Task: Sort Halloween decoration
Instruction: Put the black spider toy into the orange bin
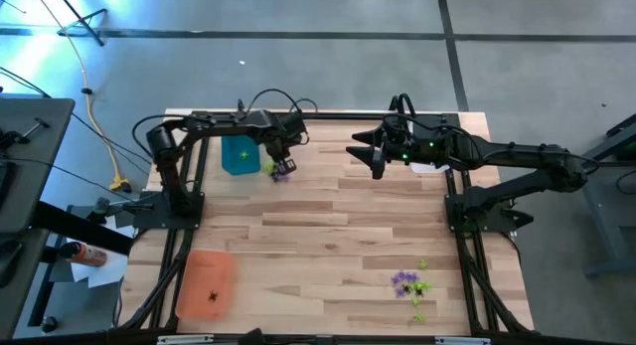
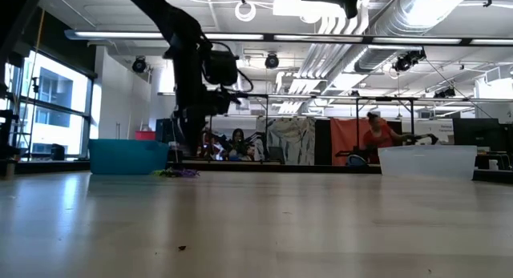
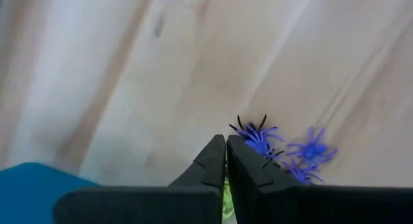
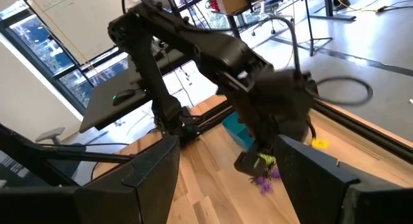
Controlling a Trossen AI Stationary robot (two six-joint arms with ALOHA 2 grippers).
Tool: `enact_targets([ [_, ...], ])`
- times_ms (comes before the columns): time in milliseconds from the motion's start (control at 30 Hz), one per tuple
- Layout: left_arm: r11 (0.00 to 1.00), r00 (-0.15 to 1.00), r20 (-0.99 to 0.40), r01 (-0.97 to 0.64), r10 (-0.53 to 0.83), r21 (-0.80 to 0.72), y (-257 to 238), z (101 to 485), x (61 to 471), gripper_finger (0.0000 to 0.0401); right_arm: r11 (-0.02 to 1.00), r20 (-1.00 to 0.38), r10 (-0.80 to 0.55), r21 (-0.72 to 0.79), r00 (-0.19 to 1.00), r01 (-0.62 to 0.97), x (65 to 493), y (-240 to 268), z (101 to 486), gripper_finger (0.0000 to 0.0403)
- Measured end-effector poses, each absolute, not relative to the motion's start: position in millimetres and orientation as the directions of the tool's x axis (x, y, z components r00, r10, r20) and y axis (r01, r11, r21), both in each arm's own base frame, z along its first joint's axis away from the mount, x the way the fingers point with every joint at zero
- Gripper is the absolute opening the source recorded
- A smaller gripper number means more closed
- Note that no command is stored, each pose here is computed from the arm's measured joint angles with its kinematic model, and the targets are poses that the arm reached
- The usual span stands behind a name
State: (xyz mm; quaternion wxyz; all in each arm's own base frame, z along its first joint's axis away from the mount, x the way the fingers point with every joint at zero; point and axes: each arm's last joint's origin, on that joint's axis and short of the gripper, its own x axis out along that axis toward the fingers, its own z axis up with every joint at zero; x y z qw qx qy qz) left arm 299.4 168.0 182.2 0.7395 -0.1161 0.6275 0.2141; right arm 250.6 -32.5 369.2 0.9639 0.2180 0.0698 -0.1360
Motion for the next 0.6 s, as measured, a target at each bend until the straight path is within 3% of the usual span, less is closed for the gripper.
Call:
enact_targets([
  [267, 0.887, 0.110, -0.983, -0.454, 0.144, 0.079, 165, 186, 296, 0.0014, 0.868, -0.198, -0.232, 0.400, 0.952, 0.295, 251, -32, 369, 0.0250],
  [467, 0.892, 0.030, -0.995, -0.445, 0.096, 0.072, 163, 168, 297, 0.0068, 0.868, -0.198, -0.232, 0.400, 0.952, 0.295, 250, -32, 369, 0.0250],
  [600, 0.883, 0.059, -0.992, -0.464, 0.113, 0.073, 165, 168, 300, 0.0108, 0.868, -0.199, -0.232, 0.400, 0.952, 0.295, 250, -32, 369, 0.0250],
])
